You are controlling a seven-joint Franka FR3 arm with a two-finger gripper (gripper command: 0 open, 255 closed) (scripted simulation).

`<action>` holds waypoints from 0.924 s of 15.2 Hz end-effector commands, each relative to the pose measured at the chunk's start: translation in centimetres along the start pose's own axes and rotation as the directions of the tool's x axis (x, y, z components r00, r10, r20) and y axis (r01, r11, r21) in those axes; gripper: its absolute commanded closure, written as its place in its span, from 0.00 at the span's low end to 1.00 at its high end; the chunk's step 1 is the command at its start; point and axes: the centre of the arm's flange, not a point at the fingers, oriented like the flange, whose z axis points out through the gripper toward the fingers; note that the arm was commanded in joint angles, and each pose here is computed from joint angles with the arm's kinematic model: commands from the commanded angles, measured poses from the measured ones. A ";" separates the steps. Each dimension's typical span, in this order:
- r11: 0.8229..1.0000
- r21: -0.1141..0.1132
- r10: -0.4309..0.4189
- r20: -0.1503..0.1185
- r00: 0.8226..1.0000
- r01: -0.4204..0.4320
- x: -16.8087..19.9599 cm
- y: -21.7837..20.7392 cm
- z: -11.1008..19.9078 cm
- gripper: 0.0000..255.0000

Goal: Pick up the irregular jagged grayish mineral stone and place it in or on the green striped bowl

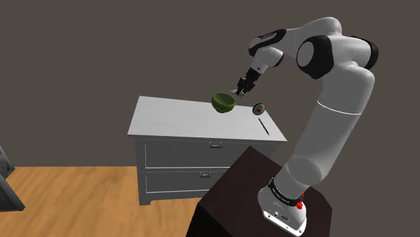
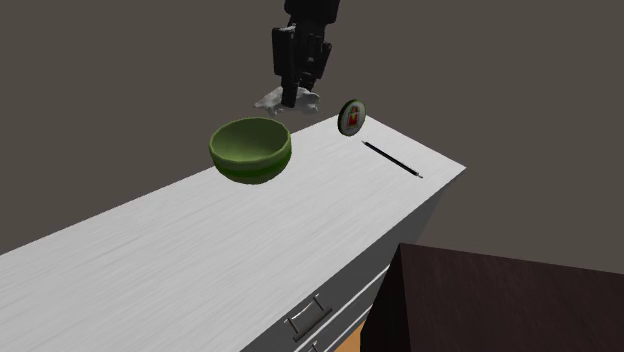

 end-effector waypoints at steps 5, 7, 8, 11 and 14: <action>1.000 0.002 -0.001 0.000 1.000 0.001 8.3 -0.8 0.0 1.00; 1.000 0.002 -0.001 0.000 1.000 0.001 9.5 -0.8 0.5 1.00; 1.000 0.002 -0.001 0.000 1.000 0.001 9.5 -0.6 1.0 1.00; 1.000 0.002 -0.001 0.000 1.000 0.001 9.4 -0.1 2.5 1.00; 1.000 0.002 -0.001 0.000 1.000 0.001 9.3 0.5 4.0 1.00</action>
